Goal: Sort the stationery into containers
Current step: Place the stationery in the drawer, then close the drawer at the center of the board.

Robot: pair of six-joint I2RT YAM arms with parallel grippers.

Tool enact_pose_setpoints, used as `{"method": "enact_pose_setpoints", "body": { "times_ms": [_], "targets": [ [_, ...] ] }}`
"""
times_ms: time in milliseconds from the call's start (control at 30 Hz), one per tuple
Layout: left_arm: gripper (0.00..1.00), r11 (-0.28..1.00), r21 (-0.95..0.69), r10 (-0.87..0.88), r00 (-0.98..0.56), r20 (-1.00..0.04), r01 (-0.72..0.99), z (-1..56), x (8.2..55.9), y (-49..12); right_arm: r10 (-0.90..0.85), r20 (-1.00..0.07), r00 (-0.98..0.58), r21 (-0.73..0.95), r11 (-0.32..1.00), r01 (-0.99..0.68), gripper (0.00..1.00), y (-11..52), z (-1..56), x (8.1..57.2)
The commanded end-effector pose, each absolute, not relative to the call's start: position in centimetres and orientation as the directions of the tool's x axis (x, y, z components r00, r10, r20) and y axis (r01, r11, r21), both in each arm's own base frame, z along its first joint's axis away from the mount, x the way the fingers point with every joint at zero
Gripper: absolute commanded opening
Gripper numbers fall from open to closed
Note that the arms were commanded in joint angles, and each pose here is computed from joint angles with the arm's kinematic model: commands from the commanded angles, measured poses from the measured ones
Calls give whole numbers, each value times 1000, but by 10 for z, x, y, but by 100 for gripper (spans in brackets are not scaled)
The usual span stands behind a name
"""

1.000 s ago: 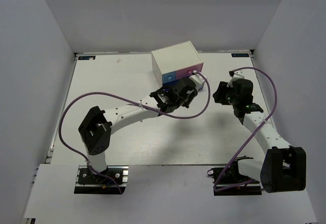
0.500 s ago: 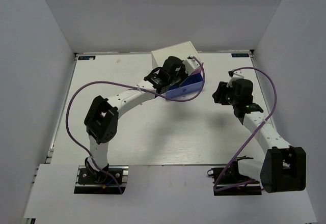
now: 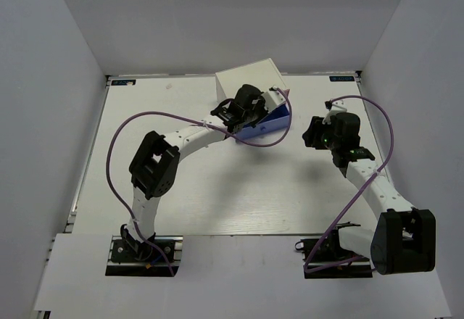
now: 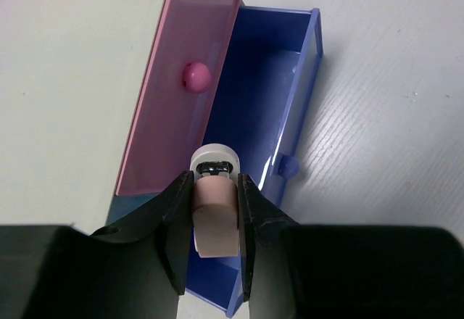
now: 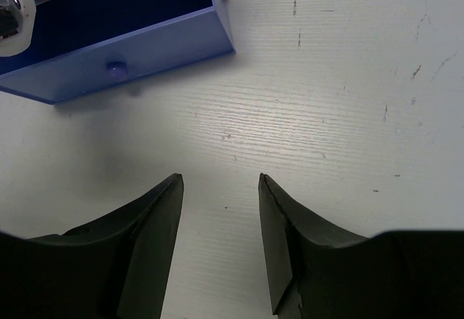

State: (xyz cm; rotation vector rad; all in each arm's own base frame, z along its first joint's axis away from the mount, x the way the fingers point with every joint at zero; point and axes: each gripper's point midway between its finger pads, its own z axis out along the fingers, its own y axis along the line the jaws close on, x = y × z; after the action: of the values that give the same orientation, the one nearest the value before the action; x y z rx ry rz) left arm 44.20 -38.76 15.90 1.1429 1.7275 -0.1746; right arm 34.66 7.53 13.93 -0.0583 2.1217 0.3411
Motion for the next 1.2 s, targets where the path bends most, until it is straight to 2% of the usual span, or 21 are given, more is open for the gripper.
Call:
{"method": "enact_pose_setpoints", "body": {
  "times_ms": [0, 67, 267, 433, 533, 600, 633, 667, 700, 733, 767, 800, 833, 867, 933, 967, 1000, 1033, 1067, 1100, 1167],
  "targets": [
    [14, 571, 402, 580, -5, -815, 716, 178, 458, -385, 100, -859, -501, 222, 956, -190, 52, 76, 152, 354],
    [17, 578, 407, 577, -3, -816, 707, 180, 460, -384, 100, -859, -501, 222, 956, -190, 54, 76, 152, 355],
    [42, 600, 409, 578, -19, -816, 688, 175, 461, -380, 94, -861, -500, 225, 952, -209, 58, 79, 153, 355],
    [56, 610, 403, 561, -13, -827, 682, 187, 460, -379, 91, -861, -500, 230, 947, -225, 58, 81, 153, 354],
    [59, 615, 396, 556, -19, -831, 682, 185, 458, -377, 92, -862, -498, 234, 944, -231, 58, 84, 154, 355],
    [59, 626, 383, 528, -7, -849, 679, 202, 455, -377, 89, -863, -497, 239, 939, -248, 58, 87, 155, 354],
    [59, 630, 371, 513, -7, -858, 682, 207, 451, -381, 83, -864, -497, 242, 934, -264, 53, 89, 155, 353],
    [59, 627, 354, 492, -1, -871, 694, 215, 447, -384, 69, -876, -477, 231, 929, -290, 45, 91, 158, 355],
    [59, 660, 308, 437, -18, -899, 686, 234, 443, -383, 38, -880, -473, 246, 889, -386, 27, 106, 157, 348],
    [57, 671, 270, 405, -37, -914, 690, 242, 438, -383, 8, -894, -448, 228, 869, -439, 16, 111, 161, 347],
    [54, 689, 231, 370, -60, -927, 687, 248, 433, -381, -4, -918, -398, 210, 844, -493, 9, 118, 167, 349],
    [50, 704, 185, 347, -106, -932, 685, 245, 425, -376, -25, -914, -404, 256, 737, -625, 5, 142, 162, 332],
    [46, 764, 83, 246, -170, -954, 640, 264, 416, -366, -90, -945, -313, 169, 685, -708, 2, 148, 166, 332],
    [35, 814, 39, 191, -203, -960, 580, 272, 417, -351, -103, -954, -281, 186, 531, -826, 2, 169, 169, 310],
    [26, 877, -51, 118, -318, -941, 477, 257, 401, -324, -182, -968, -172, 87, 398, -913, 11, 178, 152, 303],
    [21, 879, -98, 61, -313, -948, 466, 281, 385, -312, -192, -970, -149, 74, 351, -934, 14, 182, 149, 300],
    [21, 895, -116, 54, -363, -930, 430, 262, 374, -295, -209, -970, -125, 64, 275, -959, 16, 187, 148, 297],
    [24, 896, -147, 22, -372, -928, 419, 263, 364, -287, -232, -962, -142, 78, 267, -961, 18, 187, 135, 302],
    [43, 896, -211, -39, -402, -915, 391, 260, 351, -279, -269, -961, -69, -13, 291, -957, 22, 187, 148, 327],
    [57, 892, -255, -85, -415, -906, 374, 254, 330, -263, -302, -946, -118, 27, 288, -957, 22, 186, 130, 329],
    [81, 877, -365, -199, -456, -868, 312, 243, 311, -247, -368, -921, -129, 17, 291, -957, 21, 186, 111, 347]
  ]
}}
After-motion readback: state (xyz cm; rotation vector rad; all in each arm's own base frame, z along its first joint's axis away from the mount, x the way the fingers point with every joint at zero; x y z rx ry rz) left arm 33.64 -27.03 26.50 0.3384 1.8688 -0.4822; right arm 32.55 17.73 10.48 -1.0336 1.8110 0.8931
